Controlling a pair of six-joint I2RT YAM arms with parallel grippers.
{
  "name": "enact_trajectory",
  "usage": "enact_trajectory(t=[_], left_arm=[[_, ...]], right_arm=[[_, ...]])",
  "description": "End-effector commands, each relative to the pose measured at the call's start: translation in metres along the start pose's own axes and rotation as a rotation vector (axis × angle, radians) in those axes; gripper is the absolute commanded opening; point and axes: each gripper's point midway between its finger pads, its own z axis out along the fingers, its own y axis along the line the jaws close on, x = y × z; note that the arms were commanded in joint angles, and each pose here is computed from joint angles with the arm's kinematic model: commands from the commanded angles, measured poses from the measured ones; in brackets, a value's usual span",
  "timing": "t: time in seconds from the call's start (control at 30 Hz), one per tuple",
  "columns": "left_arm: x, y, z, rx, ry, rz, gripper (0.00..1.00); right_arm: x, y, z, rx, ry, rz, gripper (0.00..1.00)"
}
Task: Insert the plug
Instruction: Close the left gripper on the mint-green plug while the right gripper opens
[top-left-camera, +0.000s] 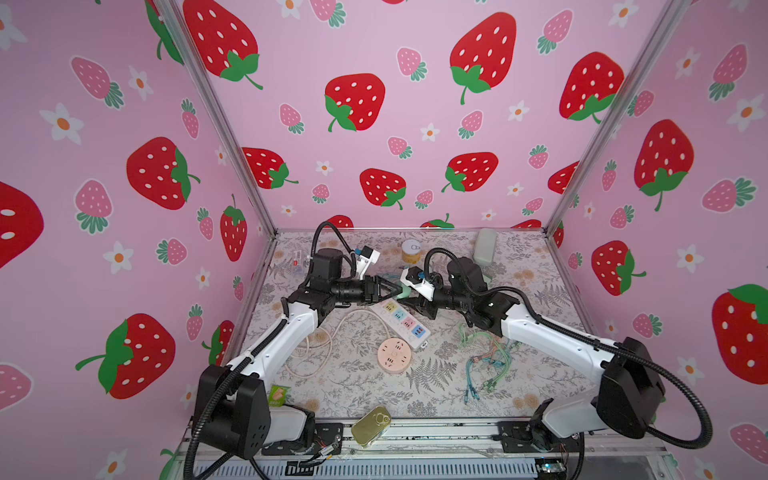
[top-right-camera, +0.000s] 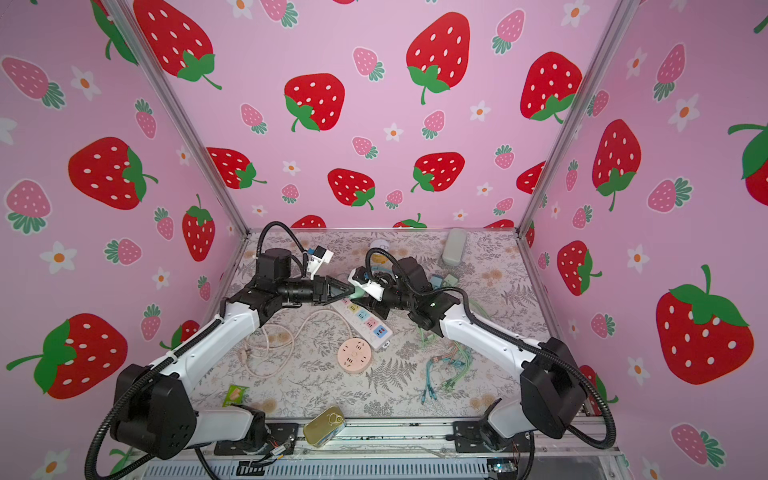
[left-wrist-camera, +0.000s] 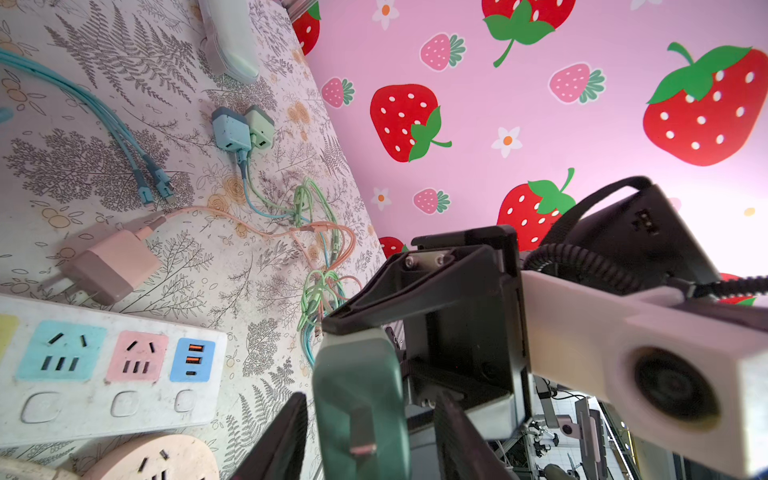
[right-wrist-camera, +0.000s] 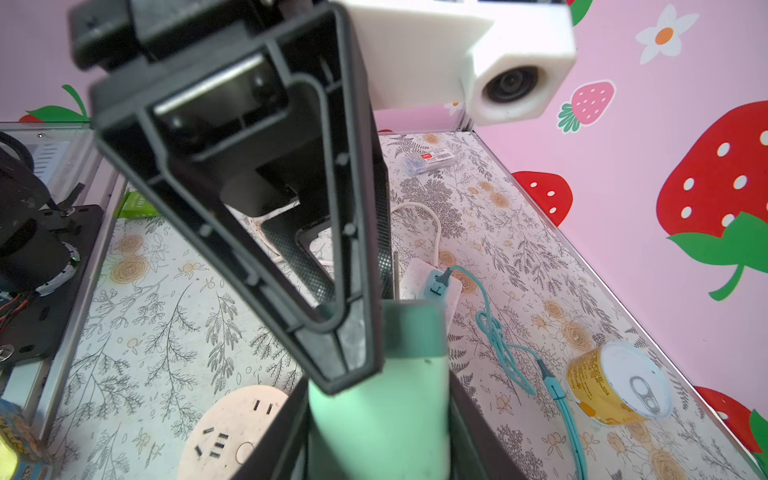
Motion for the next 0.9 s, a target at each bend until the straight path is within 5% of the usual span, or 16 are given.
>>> enact_trajectory(t=[0.0,0.43,0.6,0.87], left_arm=[[-0.008,-0.020,-0.002,0.038,0.007,0.042,0.44],[-0.013,-0.013,0.001,0.016,0.000,0.039,0.01],[-0.018,-0.007,0.002,-0.012,-0.017,0.049,0.00],[-0.039,-0.007,0.002,-0.027,-0.094,0.090,0.00]], right_arm=[[-0.012,0.001,-0.002,0.007,-0.036,-0.050,0.24],[-0.007,-0.004,-0.018,0.084,-0.042,0.009,0.50],[-0.015,-0.011,-0.038,0.131,-0.097,0.084,0.54],[-0.033,0.002,-0.054,0.030,-0.238,0.286,0.67]])
